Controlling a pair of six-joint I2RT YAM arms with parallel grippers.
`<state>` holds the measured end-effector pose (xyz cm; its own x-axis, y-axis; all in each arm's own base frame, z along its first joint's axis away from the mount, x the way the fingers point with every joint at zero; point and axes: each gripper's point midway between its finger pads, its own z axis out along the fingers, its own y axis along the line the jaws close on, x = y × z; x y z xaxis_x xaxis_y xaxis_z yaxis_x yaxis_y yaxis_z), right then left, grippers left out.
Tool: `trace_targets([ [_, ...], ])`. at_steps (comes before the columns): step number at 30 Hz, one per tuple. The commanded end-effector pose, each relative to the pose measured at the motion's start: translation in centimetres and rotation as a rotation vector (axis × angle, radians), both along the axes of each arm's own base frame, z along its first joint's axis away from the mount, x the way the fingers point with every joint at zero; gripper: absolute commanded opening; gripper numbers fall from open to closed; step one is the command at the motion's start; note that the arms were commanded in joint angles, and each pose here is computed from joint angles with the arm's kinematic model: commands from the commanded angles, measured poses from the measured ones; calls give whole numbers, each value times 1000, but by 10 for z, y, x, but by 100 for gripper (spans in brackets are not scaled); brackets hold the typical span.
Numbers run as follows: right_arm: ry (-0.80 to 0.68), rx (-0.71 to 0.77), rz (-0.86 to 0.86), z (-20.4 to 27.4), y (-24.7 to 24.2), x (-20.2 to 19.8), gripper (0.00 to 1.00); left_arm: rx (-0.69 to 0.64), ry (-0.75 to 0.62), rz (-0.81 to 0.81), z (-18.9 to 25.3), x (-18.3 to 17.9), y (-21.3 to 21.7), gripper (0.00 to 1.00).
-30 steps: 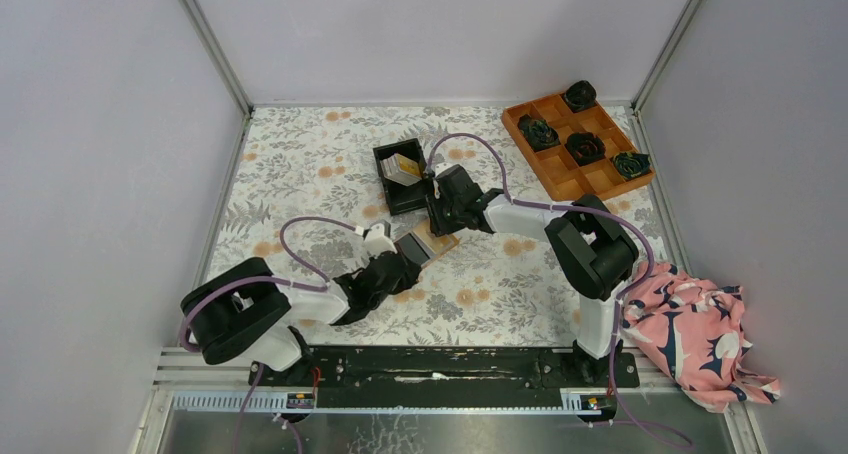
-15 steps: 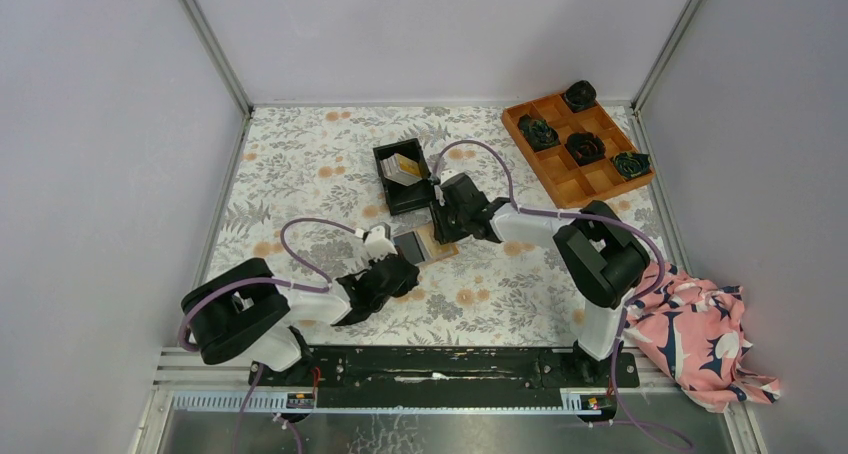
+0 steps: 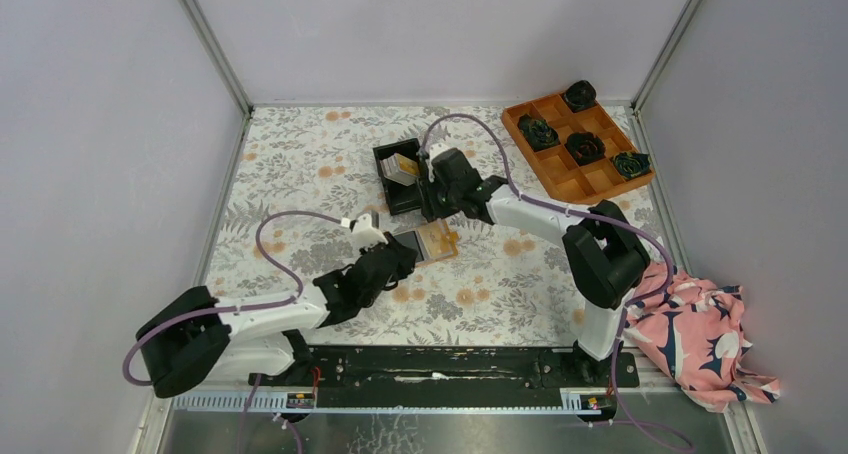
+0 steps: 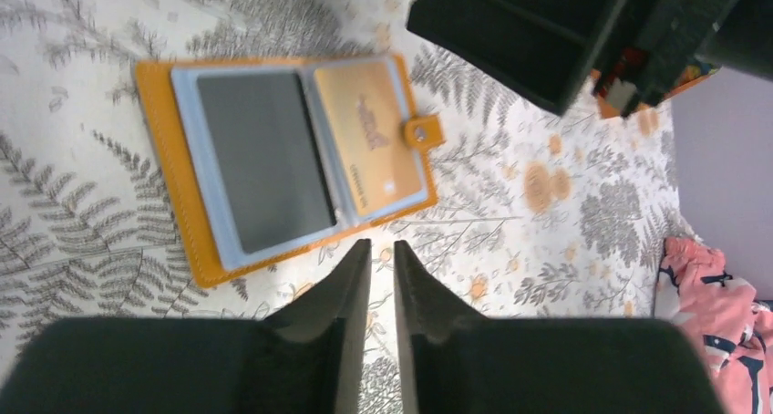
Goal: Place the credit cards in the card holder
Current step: Pick up the credit card from the storage box.
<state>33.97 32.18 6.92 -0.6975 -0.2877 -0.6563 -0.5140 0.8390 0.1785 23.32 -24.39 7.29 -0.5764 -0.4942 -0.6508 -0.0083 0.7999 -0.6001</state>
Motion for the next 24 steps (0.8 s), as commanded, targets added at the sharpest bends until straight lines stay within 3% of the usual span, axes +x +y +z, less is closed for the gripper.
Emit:
trace_targets([
  [1,-183,64,21,80,20,29,54,16,-108,63,42,17,7,27],
  [9,-241,26,20,107,52,80,57,44,-199,213,84,64,36,71],
  [17,-228,34,27,95,84,123,60,-15,-152,300,71,122,87,77],
  [24,-184,54,7,73,86,147,62,-50,-128,271,53,153,90,78],
])
